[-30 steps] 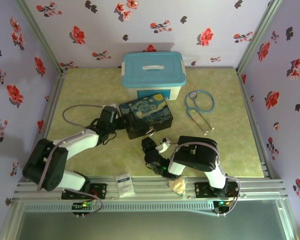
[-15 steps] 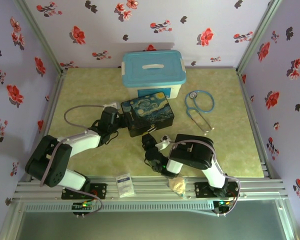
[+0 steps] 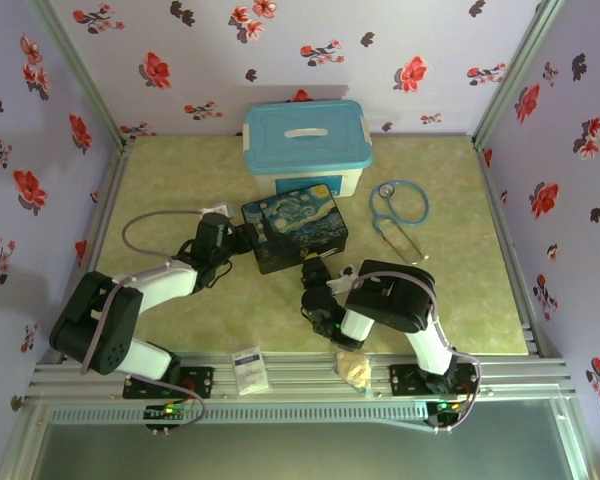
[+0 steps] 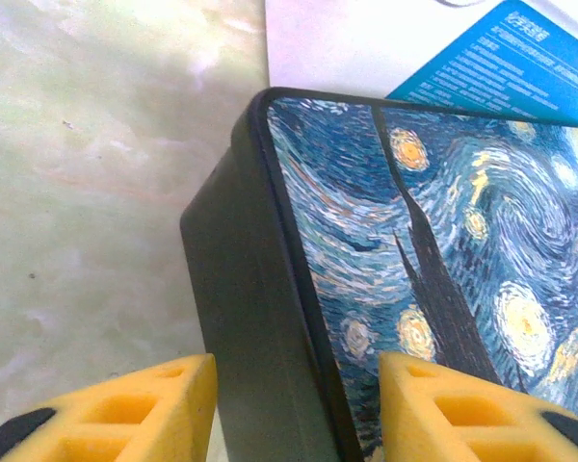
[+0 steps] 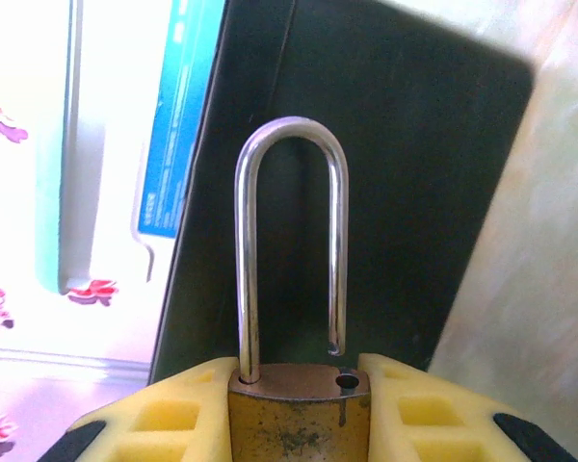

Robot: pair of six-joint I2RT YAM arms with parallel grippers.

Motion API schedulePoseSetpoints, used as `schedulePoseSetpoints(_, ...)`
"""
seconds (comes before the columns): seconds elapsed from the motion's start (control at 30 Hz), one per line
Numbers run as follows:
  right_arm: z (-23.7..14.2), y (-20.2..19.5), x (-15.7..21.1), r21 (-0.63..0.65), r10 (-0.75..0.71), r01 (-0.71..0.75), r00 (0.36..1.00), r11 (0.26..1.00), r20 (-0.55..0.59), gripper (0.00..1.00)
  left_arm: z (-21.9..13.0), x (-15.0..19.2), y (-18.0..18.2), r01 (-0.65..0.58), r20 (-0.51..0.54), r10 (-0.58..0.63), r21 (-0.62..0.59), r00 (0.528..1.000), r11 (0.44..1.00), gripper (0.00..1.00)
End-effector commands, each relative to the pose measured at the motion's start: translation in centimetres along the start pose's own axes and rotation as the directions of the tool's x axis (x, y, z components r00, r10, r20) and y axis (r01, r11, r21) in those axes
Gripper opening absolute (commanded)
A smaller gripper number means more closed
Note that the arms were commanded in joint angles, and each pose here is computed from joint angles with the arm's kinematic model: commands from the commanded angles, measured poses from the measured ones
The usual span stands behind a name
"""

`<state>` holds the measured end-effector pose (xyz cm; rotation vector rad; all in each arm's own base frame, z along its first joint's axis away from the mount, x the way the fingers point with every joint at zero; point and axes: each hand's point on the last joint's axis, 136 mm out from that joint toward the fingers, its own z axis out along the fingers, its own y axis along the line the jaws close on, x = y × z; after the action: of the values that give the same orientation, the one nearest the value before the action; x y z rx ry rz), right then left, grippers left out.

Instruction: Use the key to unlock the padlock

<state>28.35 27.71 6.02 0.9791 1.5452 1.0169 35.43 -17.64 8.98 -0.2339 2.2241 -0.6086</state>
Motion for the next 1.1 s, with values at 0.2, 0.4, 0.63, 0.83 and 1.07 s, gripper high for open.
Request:
schedulePoseSetpoints(0.2,-0.5,-0.6,-1.3,0.005,-0.072,0.073,0.993,0.997,-0.091,0.15,-0.8,6.3,8.3,-0.099,-0.233,0.033,-0.276,0.972,0.956,0.47)
schedulePoseSetpoints(0.4,-2.7,-3.6,-1.5,0.083,-0.123,0.159,0.934,0.984,-0.335,0.14,-1.4,3.7,6.0,-0.116,-0.206,0.069,-0.227,0.976,0.967,0.51)
schedulePoseSetpoints(0.63,-5.2,-3.2,0.1,0.096,-0.244,0.373,0.759,0.923,-0.604,0.16,-3.4,-0.6,2.9,-0.195,-0.164,0.166,-0.186,0.973,0.963,0.61)
schedulePoseSetpoints(0.83,-7.5,-2.0,0.0,0.025,-0.299,0.501,0.556,0.865,-0.775,0.20,-6.8,-3.6,0.2,-0.181,-0.089,0.170,-0.140,0.982,0.974,0.68)
schedulePoseSetpoints(1.07,-10.2,-2.9,-0.7,-0.019,-0.271,0.614,0.319,0.789,-0.908,0.19,-11.3,-2.5,-2.8,-0.217,-0.053,0.213,-0.072,0.976,0.974,0.67)
